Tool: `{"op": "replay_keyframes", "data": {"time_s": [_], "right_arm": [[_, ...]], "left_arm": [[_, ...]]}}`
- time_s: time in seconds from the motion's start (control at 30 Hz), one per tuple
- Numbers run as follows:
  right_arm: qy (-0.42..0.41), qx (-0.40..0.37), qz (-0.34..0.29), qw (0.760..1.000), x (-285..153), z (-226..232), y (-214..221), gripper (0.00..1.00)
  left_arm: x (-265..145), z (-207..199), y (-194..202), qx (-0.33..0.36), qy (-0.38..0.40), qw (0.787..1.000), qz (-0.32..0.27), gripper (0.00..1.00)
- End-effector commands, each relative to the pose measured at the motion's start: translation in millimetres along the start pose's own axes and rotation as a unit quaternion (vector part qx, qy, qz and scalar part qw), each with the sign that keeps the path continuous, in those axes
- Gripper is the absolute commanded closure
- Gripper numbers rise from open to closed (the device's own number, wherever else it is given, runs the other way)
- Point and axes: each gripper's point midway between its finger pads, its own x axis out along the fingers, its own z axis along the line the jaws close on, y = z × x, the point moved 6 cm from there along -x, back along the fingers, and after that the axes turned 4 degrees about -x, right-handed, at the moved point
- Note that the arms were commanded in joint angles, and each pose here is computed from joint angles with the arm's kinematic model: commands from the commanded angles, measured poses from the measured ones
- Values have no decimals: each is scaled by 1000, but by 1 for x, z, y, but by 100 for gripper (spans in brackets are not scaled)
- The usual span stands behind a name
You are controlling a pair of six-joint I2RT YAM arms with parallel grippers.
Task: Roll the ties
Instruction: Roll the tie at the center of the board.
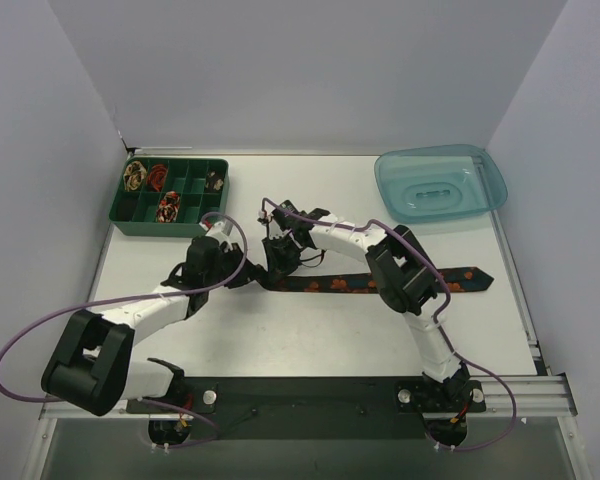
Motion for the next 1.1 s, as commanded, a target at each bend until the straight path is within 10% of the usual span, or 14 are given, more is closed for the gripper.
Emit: {"op": "replay_keyframes", "data": {"time_s": [0.0, 1.07], "right_arm": [[30, 9, 24, 999, 10, -13, 8, 100], [0, 2, -11, 1000, -25, 4, -6, 100]], "left_arm": [[2, -30, -18, 51, 9, 998, -24, 98], [6, -31, -18, 123, -94, 988, 18, 100]]}}
